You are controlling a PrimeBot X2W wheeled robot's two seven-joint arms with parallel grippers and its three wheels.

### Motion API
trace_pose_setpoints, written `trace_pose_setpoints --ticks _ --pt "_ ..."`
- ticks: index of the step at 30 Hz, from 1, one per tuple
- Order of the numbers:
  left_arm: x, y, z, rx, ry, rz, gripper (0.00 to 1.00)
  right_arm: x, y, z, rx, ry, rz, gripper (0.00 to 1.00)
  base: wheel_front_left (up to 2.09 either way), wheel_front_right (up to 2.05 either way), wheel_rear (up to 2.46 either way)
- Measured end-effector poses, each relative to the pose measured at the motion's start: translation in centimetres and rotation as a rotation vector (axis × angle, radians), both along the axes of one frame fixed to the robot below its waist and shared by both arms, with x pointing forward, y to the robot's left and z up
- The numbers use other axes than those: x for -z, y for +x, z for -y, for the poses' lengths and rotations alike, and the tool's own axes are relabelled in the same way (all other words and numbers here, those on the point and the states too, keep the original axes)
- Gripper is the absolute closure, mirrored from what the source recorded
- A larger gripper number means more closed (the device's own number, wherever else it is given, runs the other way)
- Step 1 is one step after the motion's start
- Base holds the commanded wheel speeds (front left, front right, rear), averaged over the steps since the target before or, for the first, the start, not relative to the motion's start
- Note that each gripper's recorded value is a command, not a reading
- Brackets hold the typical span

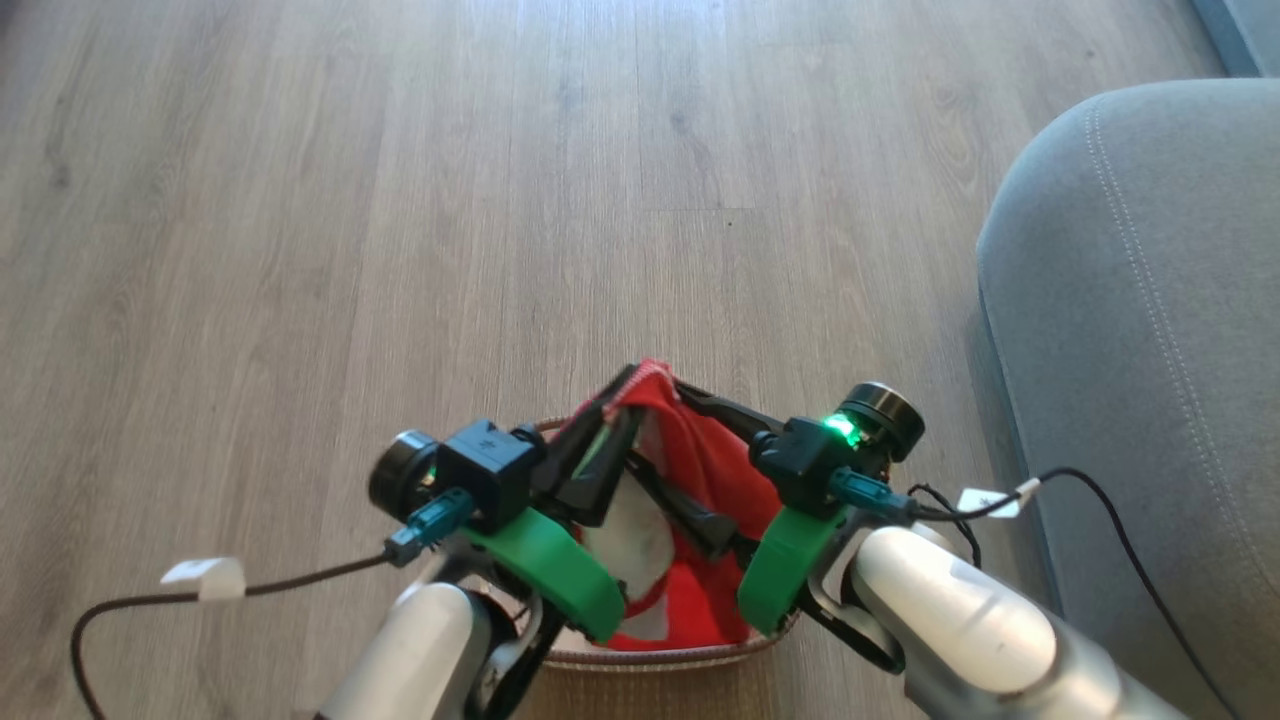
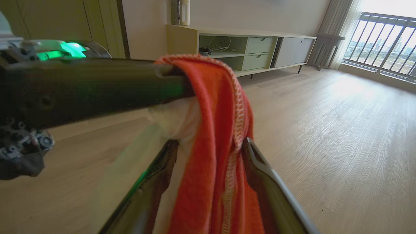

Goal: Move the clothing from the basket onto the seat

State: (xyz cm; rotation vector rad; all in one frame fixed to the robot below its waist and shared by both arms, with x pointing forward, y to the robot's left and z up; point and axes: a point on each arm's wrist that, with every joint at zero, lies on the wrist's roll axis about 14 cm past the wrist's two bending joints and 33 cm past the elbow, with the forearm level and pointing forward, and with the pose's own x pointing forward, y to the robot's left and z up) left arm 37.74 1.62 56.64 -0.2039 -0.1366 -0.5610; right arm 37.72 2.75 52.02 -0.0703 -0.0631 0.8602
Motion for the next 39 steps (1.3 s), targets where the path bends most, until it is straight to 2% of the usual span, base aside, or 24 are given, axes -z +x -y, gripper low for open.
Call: trace_pose_setpoints --ticks 2,3,4,8,9,10,11,13,14,15,27,39 --pt "-0.1 -0.4 0.5 0.025 -0.009 -0.007 1.00 0.1 0.0 -0.3 -0.014 -0.008 -0.004 0.02 0.00 0.00 0.00" --pt "-0.2 -0.5 0.6 0.029 -0.012 -0.004 1.00 0.2 0.0 -0.4 -0.019 -0.009 -0.012 0.67 0.00 0.00 0.00" --pt "-0.3 -0.5 0.6 0.032 -0.014 -0.003 1.00 0.3 0.0 -0.5 -0.021 -0.004 -0.023 1.00 0.00 0.00 0.00" --pt "-0.3 -0.5 0.3 0.023 -0.010 -0.003 1.00 0.6 0.2 -0.4 -0.010 0.019 -0.063 1.00 0.00 0.00 0.00" --pt "-0.2 -0.5 0.3 0.018 -0.009 -0.004 0.92 0.6 0.2 -0.3 -0.007 0.018 -0.065 1.00 0.00 0.00 0.00" --pt "-0.1 -0.5 0.2 0.016 -0.008 -0.006 0.74 0.7 0.3 -0.1 -0.004 0.019 -0.067 1.00 0.00 0.00 0.00" --pt "-0.1 -0.4 0.2 0.015 -0.008 -0.007 0.74 0.7 0.3 0.0 0.001 0.020 -0.069 1.00 0.00 0.00 0.00" --pt "-0.1 -0.3 0.1 0.011 -0.013 -0.002 0.42 0.6 0.7 0.7 0.023 0.020 -0.067 1.00 0.00 0.00 0.00" --pt "0.0 -0.3 0.1 0.011 -0.014 0.000 0.09 0.5 1.0 1.2 0.037 0.020 -0.064 1.00 0.00 0.00 0.00" --pt "0.1 -0.2 0.1 0.011 -0.013 -0.001 0.00 0.5 1.3 1.8 0.054 0.020 -0.062 1.00 0.00 0.00 0.00" --pt "2.2 0.5 2.6 0.075 -0.001 -0.033 0.00 -1.6 3.5 8.4 0.241 0.045 0.004 1.00 0.00 0.00 0.00" --pt "4.7 -1.1 9.8 0.297 0.016 -0.090 0.00 -3.0 2.5 18.1 0.489 0.022 0.061 1.00 0.00 0.00 0.00"
